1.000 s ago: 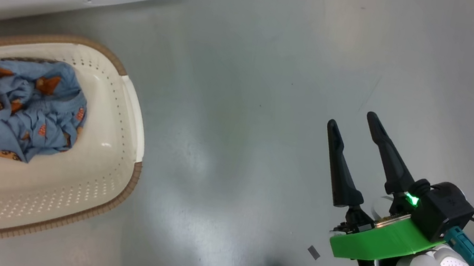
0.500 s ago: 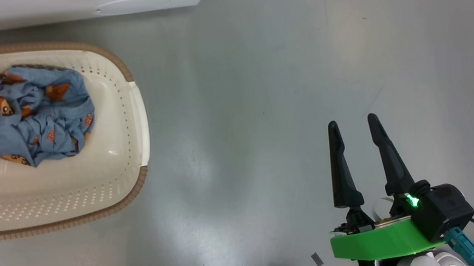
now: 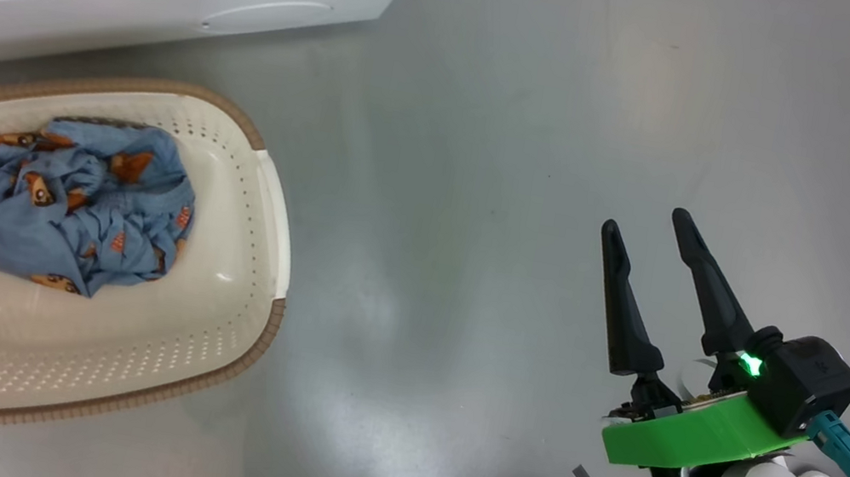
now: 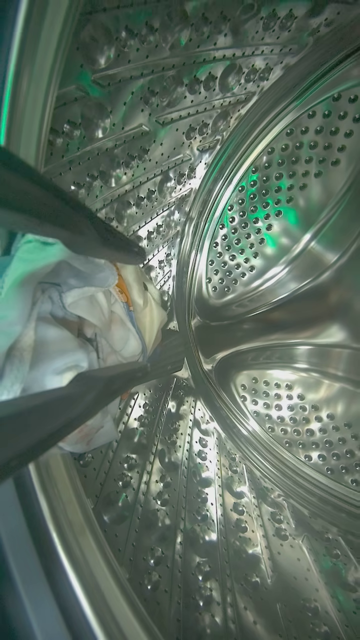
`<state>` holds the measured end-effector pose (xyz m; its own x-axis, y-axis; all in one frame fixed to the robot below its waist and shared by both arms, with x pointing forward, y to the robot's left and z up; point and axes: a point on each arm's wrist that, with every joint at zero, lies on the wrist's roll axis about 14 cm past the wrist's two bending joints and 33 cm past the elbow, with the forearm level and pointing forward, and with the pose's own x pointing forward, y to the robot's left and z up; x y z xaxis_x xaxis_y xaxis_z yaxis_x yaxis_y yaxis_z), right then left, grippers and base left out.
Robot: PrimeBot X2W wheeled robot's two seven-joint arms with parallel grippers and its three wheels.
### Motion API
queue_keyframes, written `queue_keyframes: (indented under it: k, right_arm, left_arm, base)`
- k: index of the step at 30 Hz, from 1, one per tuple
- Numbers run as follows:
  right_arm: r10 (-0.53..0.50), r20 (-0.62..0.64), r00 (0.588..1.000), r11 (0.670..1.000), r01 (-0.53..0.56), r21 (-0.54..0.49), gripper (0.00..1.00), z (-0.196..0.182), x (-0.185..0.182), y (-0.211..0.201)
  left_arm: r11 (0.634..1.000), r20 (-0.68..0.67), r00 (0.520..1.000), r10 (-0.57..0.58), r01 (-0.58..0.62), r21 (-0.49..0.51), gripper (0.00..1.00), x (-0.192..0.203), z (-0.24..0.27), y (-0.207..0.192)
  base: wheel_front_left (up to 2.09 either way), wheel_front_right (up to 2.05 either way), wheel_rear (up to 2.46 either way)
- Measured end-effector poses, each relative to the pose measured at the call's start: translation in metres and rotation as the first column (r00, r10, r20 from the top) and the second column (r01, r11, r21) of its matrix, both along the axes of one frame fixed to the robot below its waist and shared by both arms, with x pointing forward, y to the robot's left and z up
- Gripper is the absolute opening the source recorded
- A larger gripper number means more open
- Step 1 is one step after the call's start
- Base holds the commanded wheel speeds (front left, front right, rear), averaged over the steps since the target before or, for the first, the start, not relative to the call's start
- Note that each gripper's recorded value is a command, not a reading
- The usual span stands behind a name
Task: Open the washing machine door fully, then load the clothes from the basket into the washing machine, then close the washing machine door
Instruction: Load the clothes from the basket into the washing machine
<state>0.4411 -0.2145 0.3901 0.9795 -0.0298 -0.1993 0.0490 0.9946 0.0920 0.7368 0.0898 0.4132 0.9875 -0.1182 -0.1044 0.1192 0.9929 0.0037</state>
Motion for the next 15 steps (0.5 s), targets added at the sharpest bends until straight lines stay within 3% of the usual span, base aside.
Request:
queue_keyframes:
  k: [15]
  right_arm:
    - [0.009, 0.028, 1.0, 1.0, -0.009, 0.009, 1.0, 0.007, 0.005, 0.005]
  left_arm:
    - [0.998, 0.032, 0.999, 0.012, -0.01, -0.061, 1.0, -0.019, 0.016, 0.001]
  base:
    - [0.0, 0.0, 0.0]
